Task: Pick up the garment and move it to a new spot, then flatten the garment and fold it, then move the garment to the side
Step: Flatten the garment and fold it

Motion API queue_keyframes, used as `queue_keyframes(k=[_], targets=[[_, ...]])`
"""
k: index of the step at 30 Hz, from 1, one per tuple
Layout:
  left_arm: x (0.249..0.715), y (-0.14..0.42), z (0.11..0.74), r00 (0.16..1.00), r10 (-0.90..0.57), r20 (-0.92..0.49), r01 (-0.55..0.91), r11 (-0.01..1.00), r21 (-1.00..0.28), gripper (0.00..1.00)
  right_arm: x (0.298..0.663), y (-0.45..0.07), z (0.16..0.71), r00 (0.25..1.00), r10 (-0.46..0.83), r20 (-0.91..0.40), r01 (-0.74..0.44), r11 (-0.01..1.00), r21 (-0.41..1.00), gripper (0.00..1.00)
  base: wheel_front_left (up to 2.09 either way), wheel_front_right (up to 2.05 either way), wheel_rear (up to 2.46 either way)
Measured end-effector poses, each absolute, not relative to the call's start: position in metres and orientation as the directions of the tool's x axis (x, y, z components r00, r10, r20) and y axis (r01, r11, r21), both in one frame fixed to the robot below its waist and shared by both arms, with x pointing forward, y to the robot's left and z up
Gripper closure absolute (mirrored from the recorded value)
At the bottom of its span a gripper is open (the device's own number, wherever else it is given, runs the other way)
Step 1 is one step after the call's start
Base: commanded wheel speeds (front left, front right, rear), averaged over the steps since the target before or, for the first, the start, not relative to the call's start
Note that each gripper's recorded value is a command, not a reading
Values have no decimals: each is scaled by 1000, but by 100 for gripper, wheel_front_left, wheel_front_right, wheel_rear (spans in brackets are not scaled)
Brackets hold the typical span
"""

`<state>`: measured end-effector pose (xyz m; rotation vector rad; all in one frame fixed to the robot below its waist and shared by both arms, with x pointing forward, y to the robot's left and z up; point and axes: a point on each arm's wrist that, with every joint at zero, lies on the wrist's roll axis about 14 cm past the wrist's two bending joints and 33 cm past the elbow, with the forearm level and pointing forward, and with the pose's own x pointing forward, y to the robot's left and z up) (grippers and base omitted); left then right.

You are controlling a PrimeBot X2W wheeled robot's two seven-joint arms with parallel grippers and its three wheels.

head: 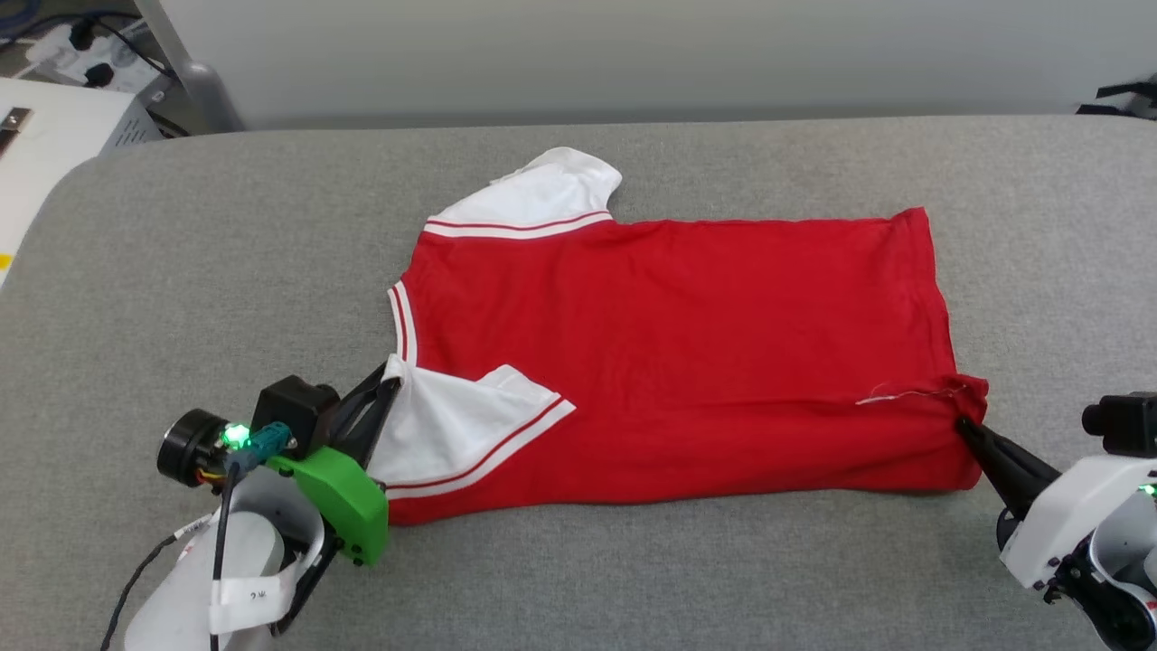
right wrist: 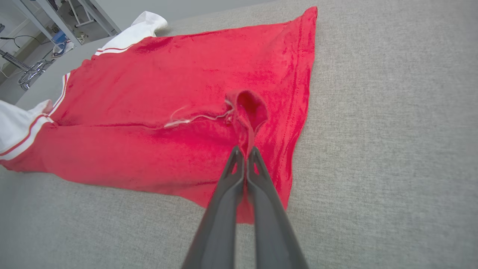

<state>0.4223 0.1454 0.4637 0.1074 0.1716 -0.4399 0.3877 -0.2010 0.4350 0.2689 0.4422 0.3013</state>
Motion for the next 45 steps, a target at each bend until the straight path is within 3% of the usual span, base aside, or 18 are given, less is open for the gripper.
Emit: queue_keyframes(k=[7,12,19,20,21,22,34,40,45], targets=[[464,153,415,871,-389,-301,428,901,74,100,417,-208,404,844,293,-450,-159,937,312,100,0,0,0],[461,151,373,831,-381,-406,434,900,44,100,418,-205,377,806,291,-515,-142,941,309,100,0,0,0],[462,150,366,827,-377,-417,420,908,11,100,422,-204,375,813,291,-504,-147,941,306,100,0,0,0],[462,150,368,830,-373,-414,411,912,3,58,423,-205,378,822,288,-491,-148,941,304,77,0,0,0],[462,150,370,835,-369,-408,403,915,-5,7,425,-206,382,831,284,-478,-150,942,300,56,0,0,0],[462,151,374,840,-367,-401,397,918,-8,0,425,-209,385,839,280,-466,-151,944,294,0,0,0,0],[477,185,468,929,-308,-204,309,951,-28,0,424,-230,449,931,242,-273,-175,953,248,0,0,0,0],[463,181,475,850,-355,-389,345,934,-97,0,421,-228,469,938,251,-240,-198,954,226,0,0,0,0],[440,176,464,690,-389,-611,391,910,-138,0,419,-221,475,937,261,-234,-209,952,224,0,0,0,0]])
